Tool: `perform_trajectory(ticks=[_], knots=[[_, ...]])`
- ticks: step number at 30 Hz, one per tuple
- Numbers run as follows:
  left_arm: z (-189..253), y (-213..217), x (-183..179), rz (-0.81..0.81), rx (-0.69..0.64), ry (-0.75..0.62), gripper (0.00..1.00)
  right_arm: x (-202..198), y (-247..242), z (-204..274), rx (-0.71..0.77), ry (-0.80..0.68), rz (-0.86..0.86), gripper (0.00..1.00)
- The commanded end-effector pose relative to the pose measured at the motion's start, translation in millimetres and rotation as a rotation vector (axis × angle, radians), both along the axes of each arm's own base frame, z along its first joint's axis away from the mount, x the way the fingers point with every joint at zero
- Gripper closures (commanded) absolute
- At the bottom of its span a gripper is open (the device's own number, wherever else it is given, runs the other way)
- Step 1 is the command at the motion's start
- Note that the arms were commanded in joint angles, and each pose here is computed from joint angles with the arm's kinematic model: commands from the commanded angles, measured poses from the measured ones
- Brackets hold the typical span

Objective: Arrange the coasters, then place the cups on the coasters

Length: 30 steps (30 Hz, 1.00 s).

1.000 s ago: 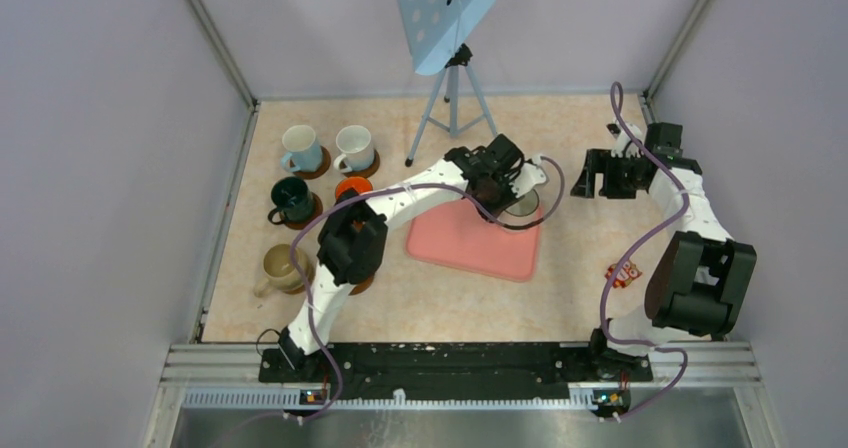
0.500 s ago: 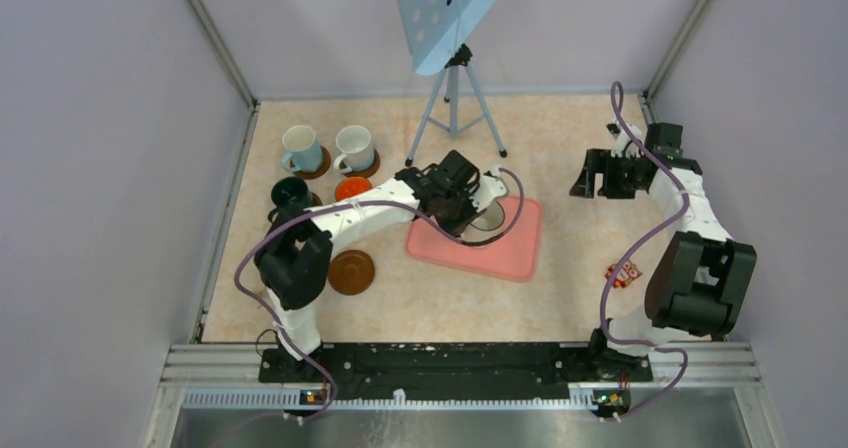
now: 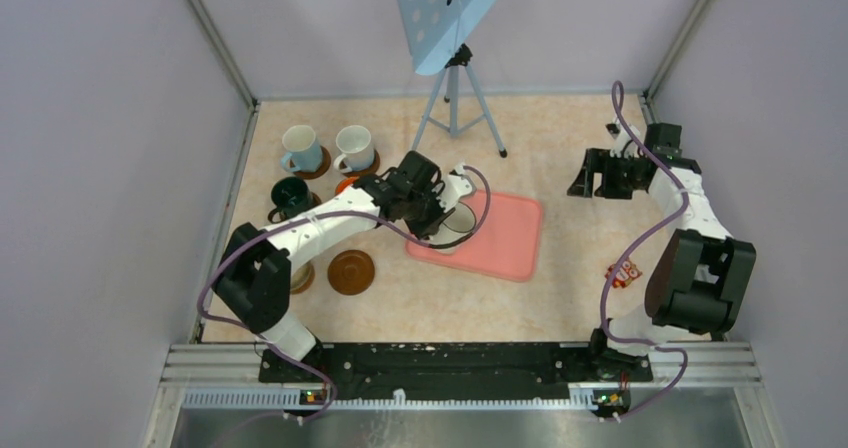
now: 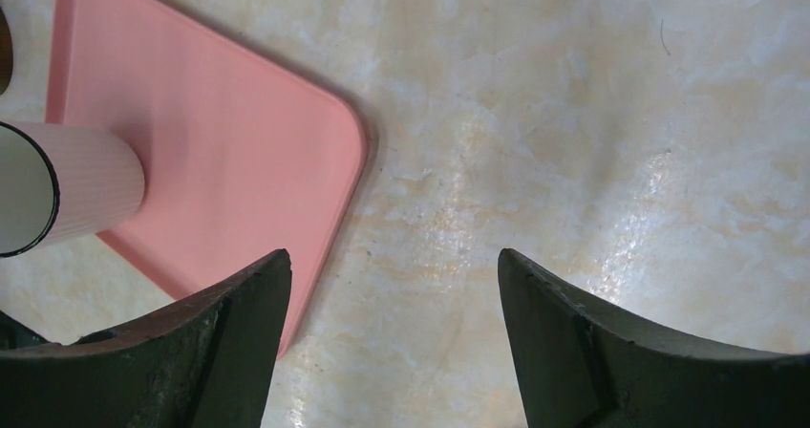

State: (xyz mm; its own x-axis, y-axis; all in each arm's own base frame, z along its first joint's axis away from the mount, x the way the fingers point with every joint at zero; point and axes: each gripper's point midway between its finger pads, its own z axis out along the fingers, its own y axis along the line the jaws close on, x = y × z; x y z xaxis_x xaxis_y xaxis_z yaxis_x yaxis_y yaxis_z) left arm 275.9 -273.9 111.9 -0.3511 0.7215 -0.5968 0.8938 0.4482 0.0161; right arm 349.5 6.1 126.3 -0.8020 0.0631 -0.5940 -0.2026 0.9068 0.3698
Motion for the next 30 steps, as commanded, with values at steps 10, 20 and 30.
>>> perform_trajectory(ticks=[10,20,30], knots=[[-15,14,-2,-0.027,0.083,-0.012,0.8,4,-3,7,0.007,-0.027,0.002,0.22],[-29,10,10,0.004,0.13,0.016,0.53,2,-3,7,0.002,-0.03,-0.001,0.22],[-39,8,13,0.025,0.131,0.03,0.59,2,-5,7,-0.013,-0.033,0.0,0.22]])
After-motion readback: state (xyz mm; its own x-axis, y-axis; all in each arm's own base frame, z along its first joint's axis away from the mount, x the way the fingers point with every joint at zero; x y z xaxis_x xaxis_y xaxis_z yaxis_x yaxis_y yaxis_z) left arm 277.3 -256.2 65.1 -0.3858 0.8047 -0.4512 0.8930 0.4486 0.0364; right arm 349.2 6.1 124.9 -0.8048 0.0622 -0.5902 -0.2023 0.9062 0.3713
